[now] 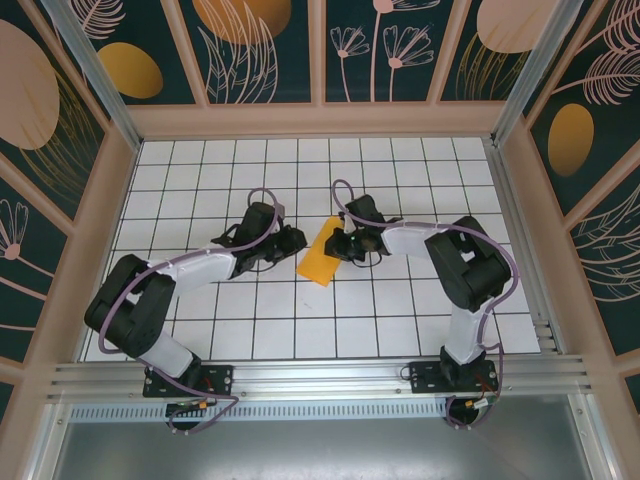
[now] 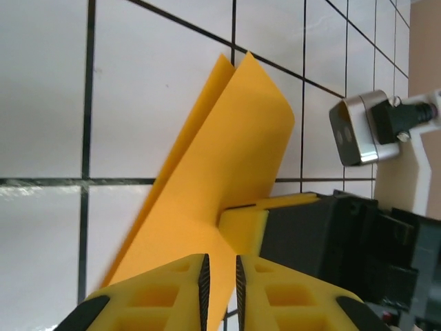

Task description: Fold a paper plane with a square sheet of paper (pick it up from the middle)

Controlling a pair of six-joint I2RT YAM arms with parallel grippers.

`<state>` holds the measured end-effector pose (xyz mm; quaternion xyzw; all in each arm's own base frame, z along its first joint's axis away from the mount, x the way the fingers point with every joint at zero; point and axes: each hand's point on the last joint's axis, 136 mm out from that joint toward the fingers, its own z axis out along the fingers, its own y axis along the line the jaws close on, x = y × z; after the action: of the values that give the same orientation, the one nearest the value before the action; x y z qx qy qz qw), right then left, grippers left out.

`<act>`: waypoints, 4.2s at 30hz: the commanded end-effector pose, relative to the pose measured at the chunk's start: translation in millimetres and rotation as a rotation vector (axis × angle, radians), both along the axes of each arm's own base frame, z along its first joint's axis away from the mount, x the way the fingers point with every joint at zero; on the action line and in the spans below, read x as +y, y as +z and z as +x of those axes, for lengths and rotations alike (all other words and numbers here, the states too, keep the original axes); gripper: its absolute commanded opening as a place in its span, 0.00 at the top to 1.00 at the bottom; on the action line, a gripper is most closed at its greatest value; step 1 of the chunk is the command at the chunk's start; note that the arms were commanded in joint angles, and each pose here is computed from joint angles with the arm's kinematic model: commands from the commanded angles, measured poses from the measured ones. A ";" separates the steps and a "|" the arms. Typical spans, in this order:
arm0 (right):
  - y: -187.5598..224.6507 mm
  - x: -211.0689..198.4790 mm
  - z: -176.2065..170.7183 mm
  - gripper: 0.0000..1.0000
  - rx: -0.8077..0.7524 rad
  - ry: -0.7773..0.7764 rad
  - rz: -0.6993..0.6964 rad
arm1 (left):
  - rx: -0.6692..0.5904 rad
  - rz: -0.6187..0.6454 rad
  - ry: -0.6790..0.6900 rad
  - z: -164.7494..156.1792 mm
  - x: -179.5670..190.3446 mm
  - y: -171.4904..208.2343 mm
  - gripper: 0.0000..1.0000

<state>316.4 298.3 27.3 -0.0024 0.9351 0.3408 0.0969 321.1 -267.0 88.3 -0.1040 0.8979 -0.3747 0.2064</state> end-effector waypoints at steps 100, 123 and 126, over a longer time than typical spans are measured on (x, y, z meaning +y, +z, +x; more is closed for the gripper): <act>-18.8 -44.2 0.8 0.93 0.032 -0.039 0.042 | 0.226 0.189 -0.190 -38.5 -57.8 -96.2 0.93; -20.2 -70.9 51.2 0.93 -0.022 -0.112 0.006 | 0.284 0.252 -0.177 -53.1 -39.1 -116.5 0.94; -21.3 -77.5 61.0 0.93 -0.029 -0.130 -0.002 | 0.285 0.252 -0.178 -53.6 -39.0 -116.7 0.94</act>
<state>351.4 245.6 18.1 0.0358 0.9207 0.3757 0.0991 296.4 -337.9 13.8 -0.0383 0.9360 -0.3334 0.1062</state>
